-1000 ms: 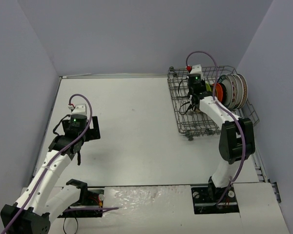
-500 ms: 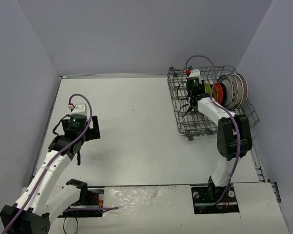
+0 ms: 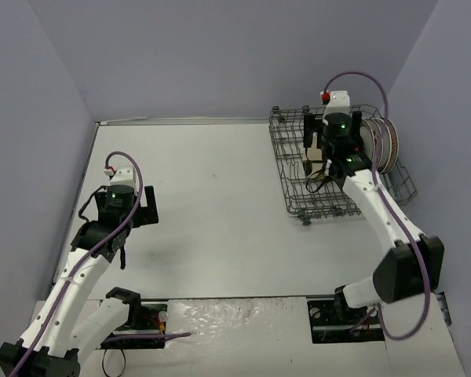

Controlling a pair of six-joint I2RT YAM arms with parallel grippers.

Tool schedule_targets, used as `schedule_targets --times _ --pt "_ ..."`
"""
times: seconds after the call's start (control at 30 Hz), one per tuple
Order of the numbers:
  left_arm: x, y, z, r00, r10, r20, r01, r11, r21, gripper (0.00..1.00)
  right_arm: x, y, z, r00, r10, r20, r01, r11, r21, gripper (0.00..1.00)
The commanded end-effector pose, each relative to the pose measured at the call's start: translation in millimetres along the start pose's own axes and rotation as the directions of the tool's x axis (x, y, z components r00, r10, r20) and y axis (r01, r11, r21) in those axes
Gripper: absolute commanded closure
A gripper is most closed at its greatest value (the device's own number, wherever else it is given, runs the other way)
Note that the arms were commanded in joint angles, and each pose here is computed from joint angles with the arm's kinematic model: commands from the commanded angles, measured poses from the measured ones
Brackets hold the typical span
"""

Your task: Load the plates into the dish rack

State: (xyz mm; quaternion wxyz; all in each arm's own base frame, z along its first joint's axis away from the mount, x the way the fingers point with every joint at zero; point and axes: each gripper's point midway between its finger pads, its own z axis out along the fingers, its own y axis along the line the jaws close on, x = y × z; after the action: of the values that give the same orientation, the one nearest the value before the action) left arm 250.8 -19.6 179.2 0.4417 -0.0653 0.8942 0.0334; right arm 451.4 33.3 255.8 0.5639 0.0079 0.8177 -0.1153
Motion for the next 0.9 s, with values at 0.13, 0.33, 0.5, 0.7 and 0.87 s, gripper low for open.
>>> schedule_targets --times 0.13,0.33,0.5,0.7,0.87 --pt "-99.2 8.6 -89.3 0.968 -0.070 0.242 0.058 0.997 0.058 0.03 -106.0 -62.1 -164.1 0.908 0.202 0.368 -0.176 0.979 -0.101 0.00" --pt "-116.4 19.4 -133.1 0.947 -0.086 0.309 0.065 0.995 0.076 0.03 -97.1 -96.7 -250.4 0.849 0.255 0.463 -0.215 0.967 -0.138 0.00" --pt "-105.1 31.1 -154.5 0.935 -0.107 0.337 0.086 0.993 0.078 0.03 -75.2 -110.9 -290.0 0.834 0.260 0.487 -0.211 0.965 -0.154 0.00" --pt "-79.9 35.0 -159.2 0.942 -0.107 0.318 0.081 0.992 0.092 0.03 -46.2 -119.3 -311.8 0.812 0.306 0.498 -0.253 0.952 -0.172 0.00" --pt "-66.3 38.3 -154.1 0.950 -0.099 0.297 0.080 0.994 0.077 0.03 -33.3 -114.3 -301.7 0.825 0.334 0.456 -0.285 0.942 -0.174 0.00"
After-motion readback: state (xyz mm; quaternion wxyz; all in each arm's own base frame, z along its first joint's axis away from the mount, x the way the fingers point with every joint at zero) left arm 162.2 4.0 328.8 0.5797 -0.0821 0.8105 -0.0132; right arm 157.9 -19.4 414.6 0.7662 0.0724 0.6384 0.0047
